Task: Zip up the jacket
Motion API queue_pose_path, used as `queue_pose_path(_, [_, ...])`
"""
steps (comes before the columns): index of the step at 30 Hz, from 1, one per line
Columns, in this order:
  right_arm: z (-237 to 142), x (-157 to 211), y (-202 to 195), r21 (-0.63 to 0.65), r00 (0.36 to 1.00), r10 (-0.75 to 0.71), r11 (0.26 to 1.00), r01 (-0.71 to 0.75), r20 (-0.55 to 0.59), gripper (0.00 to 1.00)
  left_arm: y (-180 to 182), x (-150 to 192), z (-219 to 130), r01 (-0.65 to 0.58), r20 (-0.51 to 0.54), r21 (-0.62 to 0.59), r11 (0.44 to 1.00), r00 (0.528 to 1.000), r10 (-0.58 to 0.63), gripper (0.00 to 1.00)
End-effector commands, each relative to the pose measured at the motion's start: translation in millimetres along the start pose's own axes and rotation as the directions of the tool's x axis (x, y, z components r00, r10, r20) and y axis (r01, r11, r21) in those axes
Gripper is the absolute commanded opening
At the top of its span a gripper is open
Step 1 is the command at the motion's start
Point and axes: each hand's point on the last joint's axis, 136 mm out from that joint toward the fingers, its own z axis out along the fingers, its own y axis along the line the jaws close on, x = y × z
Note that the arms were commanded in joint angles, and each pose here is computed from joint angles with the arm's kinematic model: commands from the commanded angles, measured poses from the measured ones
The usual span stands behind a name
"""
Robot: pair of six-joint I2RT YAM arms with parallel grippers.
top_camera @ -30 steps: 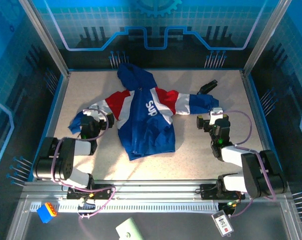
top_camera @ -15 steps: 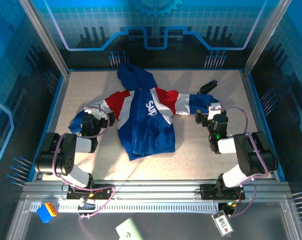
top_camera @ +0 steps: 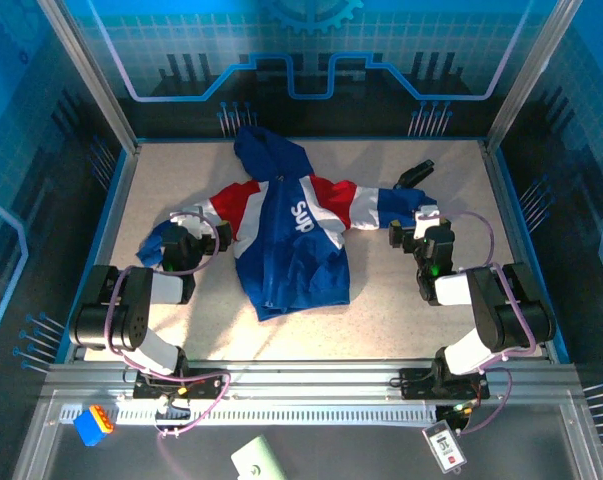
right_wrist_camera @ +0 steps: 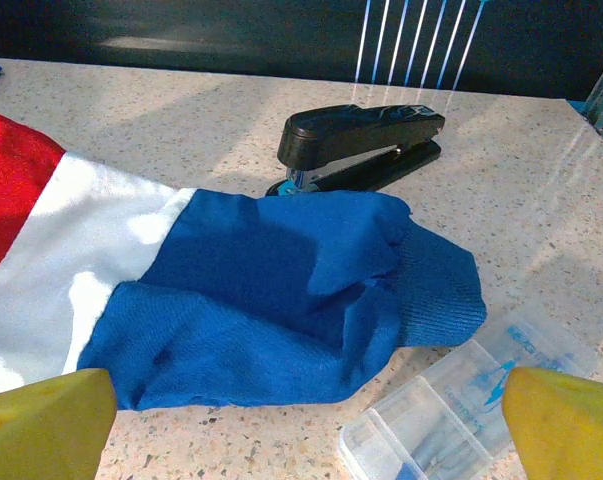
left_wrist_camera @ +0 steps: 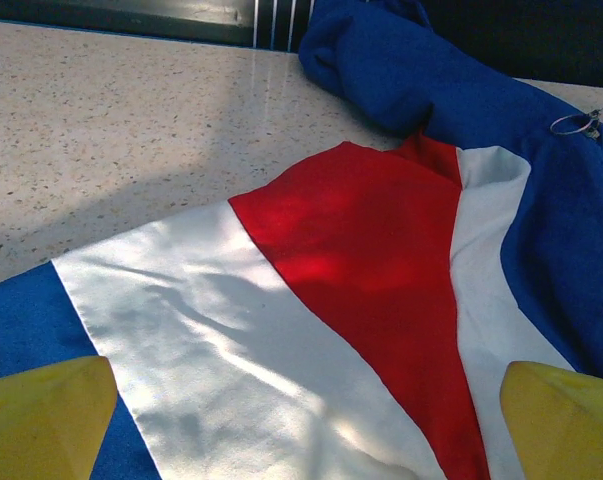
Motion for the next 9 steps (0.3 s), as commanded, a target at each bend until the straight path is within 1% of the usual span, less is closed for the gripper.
queue_pose_path(1, [2.0, -5.7, -3.0, -0.004, 1.0, -0.004, 1.0, 0.004, 0.01, 1.0, -1.7, -7.6, 2.6, -0.027, 0.016, 0.017, 0.999, 1.0, 0.027, 0.99])
queue_pose_path(9, [1.6, -6.2, -3.3, -0.016, 1.0, 0.002, 1.0, -0.002, 0.015, 1.0, -1.9, -8.3, 2.7, -0.029, 0.018, 0.017, 0.999, 0.999, 0.028, 0.99])
